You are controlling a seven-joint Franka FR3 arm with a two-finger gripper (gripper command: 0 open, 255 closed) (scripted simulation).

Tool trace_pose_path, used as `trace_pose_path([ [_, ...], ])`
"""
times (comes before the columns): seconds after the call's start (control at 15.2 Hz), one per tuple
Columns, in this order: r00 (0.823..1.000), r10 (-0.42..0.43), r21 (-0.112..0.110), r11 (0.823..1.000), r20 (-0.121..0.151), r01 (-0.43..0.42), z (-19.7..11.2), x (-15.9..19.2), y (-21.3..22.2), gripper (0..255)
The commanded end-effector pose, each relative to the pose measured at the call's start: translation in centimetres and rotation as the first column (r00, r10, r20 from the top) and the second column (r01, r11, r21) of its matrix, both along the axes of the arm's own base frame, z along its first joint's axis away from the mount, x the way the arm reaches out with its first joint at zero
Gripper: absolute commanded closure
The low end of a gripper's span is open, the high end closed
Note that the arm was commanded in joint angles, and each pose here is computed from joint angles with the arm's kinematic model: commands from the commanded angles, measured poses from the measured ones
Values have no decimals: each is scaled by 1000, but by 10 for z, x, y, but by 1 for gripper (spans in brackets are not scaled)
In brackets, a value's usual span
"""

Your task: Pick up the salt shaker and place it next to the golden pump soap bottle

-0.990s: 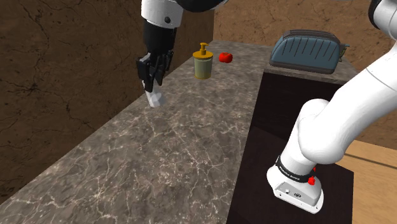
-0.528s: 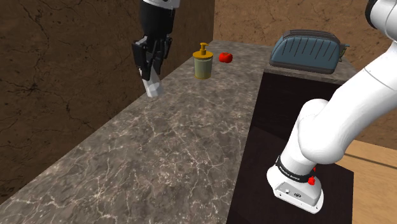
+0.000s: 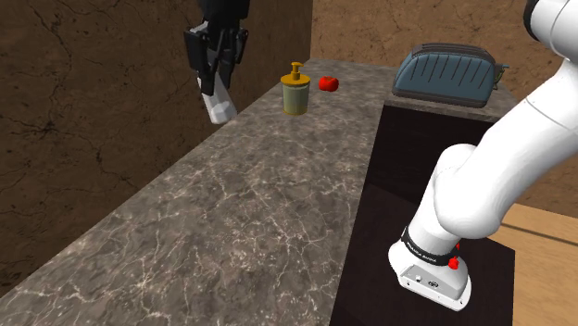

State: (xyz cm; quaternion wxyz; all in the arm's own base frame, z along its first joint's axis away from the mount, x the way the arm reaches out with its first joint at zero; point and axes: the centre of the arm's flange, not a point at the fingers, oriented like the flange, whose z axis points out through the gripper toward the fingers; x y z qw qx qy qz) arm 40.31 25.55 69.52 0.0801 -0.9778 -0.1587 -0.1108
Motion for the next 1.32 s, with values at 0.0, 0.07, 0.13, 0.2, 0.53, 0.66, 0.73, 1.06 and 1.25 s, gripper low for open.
trace_pose_path([
  [0.0, 1000, 0, 0, 1000, 0, 0, 9, 0, 0, 255],
  [0.07, 1000, 0, 0, 1000, 0, 0, 9, 2, -13, 255],
  [0.13, 1000, 0, 0, 1000, 0, 0, 9, 4, -26, 255],
  [0.2, 1000, 0, 0, 1000, 0, 0, 9, 6, -39, 255],
  [0.53, 1000, 0, 0, 1000, 0, 0, 9, 17, -104, 255],
  [0.66, 1000, 0, 0, 1000, 0, 0, 9, 21, -130, 255],
  [0.73, 1000, 0, 0, 1000, 0, 0, 9, 23, -143, 255],
  [1.06, 1000, 0, 0, 1000, 0, 0, 9, 33, -208, 255],
  [1.25, 1000, 0, 0, 1000, 0, 0, 9, 40, -248, 255],
])
